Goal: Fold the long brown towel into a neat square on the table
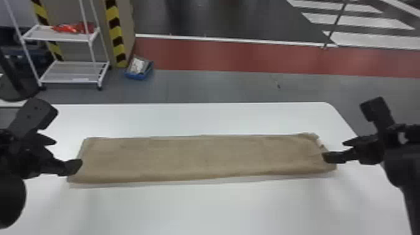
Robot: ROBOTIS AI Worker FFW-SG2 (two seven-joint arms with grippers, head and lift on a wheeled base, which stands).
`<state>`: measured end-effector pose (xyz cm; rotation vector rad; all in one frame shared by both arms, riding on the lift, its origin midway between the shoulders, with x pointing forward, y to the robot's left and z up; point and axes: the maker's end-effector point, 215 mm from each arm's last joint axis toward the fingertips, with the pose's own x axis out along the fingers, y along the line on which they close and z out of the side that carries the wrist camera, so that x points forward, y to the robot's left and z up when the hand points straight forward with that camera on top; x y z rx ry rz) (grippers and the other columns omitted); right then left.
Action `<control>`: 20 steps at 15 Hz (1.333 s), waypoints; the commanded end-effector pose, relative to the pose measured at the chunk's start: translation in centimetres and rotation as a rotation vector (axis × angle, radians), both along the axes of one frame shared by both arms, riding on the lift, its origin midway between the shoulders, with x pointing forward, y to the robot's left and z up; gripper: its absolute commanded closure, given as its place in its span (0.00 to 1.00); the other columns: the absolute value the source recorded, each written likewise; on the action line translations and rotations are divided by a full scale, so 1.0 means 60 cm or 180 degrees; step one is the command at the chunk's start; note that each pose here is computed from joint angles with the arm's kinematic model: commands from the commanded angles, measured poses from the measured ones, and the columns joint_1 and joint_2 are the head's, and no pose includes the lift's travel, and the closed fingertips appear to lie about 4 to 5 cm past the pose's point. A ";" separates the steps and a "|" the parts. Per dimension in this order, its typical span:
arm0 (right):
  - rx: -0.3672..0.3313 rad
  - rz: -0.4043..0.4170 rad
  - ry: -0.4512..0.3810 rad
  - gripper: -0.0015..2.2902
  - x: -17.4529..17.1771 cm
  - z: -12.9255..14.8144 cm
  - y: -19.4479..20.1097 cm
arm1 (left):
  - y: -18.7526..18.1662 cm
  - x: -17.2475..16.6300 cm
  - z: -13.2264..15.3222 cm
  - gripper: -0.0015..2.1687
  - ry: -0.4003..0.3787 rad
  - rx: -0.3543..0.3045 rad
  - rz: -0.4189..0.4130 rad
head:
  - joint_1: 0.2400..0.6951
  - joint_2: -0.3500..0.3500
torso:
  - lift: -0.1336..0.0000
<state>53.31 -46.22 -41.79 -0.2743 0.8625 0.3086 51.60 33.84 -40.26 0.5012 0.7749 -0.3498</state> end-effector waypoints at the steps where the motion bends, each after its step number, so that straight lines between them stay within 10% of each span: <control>1: -0.0011 0.0015 0.0008 0.05 0.000 -0.004 0.000 | -0.007 -0.001 -0.010 0.09 0.0121 -0.0193 0.0189 | 1.00 0.32 | 0.07; 11: -0.0123 0.0119 0.0027 0.05 0.010 -0.025 -0.008 | -0.005 -0.002 -0.080 0.09 0.0852 -0.0998 0.1096 | 1.00 0.31 | 0.07; 20: -0.0244 0.0158 0.0039 0.05 0.018 -0.031 -0.025 | -0.040 0.025 -0.097 0.12 0.1040 -0.1138 0.1103 | 1.00 0.28 | 0.07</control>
